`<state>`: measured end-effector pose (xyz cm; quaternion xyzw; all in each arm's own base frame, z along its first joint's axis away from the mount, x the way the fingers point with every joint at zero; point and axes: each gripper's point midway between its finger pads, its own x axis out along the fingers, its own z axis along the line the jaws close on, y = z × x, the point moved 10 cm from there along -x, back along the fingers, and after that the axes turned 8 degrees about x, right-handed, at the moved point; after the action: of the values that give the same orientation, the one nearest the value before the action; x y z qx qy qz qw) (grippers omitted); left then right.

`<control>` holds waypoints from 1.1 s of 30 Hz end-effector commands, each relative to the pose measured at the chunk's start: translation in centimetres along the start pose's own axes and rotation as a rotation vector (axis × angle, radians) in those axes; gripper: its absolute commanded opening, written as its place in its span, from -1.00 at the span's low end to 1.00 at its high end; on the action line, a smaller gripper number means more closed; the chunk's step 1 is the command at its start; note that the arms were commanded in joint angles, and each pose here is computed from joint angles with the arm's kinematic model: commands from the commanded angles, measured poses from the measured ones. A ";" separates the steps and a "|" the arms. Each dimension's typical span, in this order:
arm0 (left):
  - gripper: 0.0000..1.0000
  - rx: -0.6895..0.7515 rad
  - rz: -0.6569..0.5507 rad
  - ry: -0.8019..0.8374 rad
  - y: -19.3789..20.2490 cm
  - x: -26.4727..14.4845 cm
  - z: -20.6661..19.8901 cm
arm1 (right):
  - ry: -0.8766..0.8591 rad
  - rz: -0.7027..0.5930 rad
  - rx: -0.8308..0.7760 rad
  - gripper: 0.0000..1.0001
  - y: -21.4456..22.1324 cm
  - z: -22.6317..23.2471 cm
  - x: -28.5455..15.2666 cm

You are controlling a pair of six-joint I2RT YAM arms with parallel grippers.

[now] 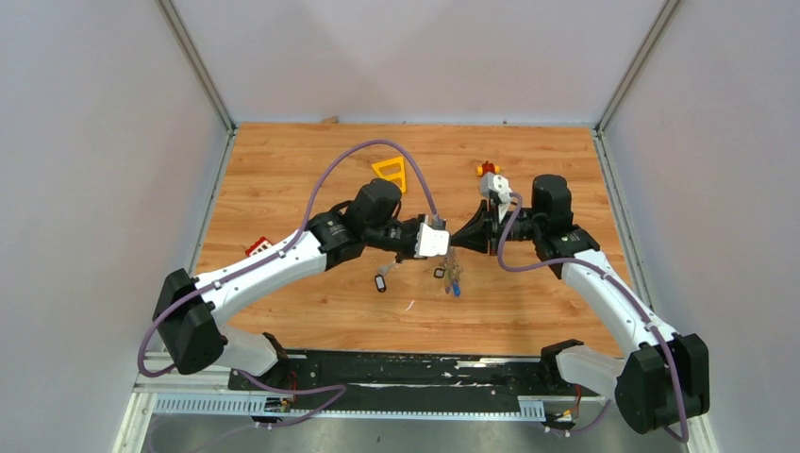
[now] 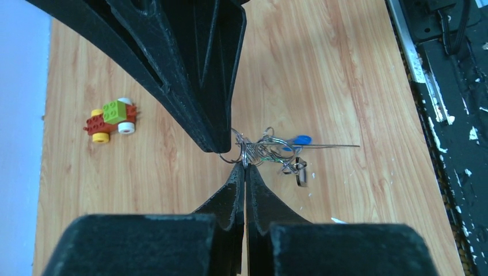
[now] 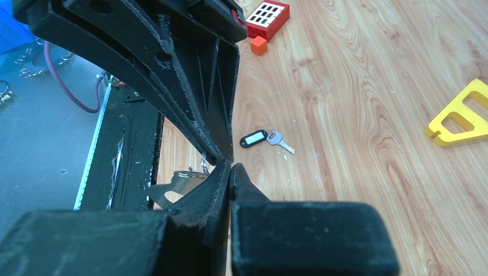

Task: Put the keys on the keyring
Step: Adjust the keyring.

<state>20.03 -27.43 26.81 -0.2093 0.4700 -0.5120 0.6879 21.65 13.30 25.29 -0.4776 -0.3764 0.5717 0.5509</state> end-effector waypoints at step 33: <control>-1.00 -0.141 0.073 -0.020 -2.6 -2.8 0.1 | -0.058 0.042 -0.183 -0.43 -2.0 1.8 2.4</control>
<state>19.04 -25.40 28.89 -0.2245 0.5219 -0.4225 0.7063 19.99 15.46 26.95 -0.5085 -0.4224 0.5714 0.4864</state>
